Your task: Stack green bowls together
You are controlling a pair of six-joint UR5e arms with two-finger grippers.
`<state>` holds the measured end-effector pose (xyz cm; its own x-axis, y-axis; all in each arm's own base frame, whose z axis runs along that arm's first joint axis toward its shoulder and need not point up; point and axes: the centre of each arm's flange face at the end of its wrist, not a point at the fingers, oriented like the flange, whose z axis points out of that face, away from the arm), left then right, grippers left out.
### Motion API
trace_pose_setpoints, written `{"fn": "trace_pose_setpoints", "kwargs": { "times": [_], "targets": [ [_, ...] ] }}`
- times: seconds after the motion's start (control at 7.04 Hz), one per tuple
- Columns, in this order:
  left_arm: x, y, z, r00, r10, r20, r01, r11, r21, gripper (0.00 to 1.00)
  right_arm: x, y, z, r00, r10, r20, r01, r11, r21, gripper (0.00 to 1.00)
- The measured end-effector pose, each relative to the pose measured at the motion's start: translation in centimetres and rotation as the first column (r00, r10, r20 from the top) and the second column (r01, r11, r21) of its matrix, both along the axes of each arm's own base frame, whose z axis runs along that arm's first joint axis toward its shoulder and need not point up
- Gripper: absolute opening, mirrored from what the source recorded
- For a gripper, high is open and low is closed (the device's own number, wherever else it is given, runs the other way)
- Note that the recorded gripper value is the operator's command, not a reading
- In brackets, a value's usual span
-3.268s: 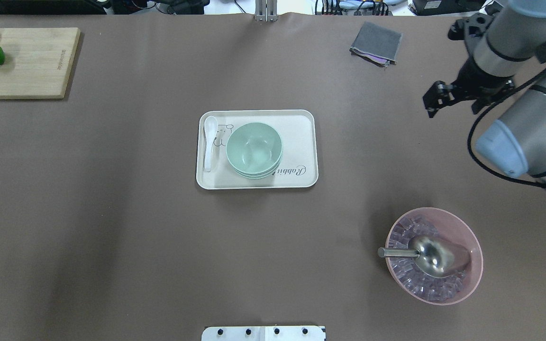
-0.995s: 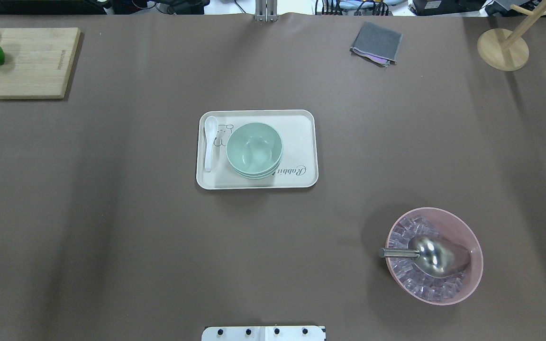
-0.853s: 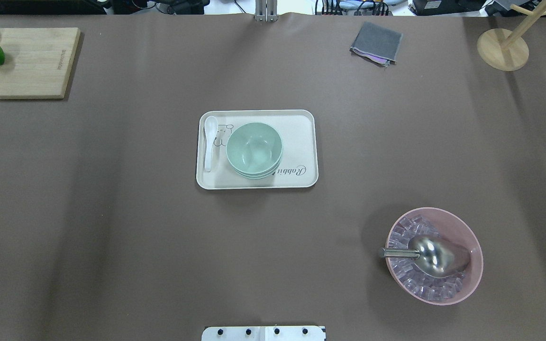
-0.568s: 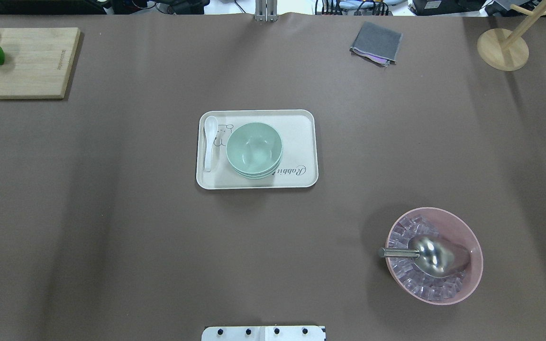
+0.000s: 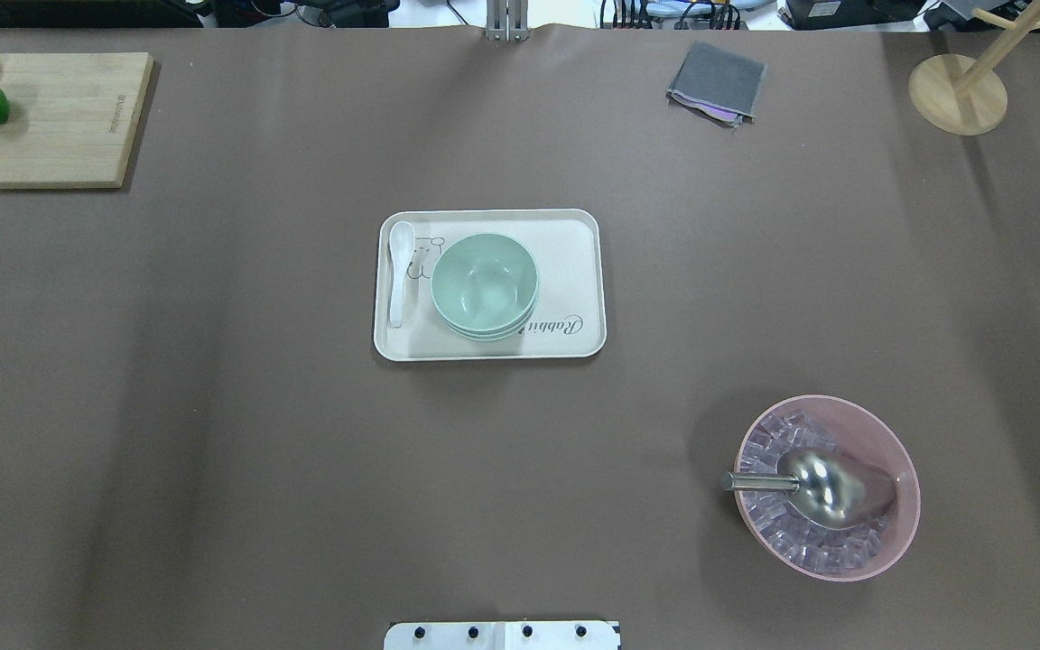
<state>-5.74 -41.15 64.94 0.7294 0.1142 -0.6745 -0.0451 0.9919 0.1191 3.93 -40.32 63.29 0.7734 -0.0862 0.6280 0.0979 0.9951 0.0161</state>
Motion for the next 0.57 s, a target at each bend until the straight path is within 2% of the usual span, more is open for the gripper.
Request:
{"fn": "trace_pose_setpoints", "kwargs": {
  "times": [0.57],
  "targets": [
    [-0.08, 0.02, 0.0, 1.0, -0.001, 0.002, 0.001, 1.0, 0.001, 0.98, -0.06, 0.01, 0.09, 1.0, -0.002, 0.0, 0.002, 1.0, -0.001, 1.0]
  ]
}}
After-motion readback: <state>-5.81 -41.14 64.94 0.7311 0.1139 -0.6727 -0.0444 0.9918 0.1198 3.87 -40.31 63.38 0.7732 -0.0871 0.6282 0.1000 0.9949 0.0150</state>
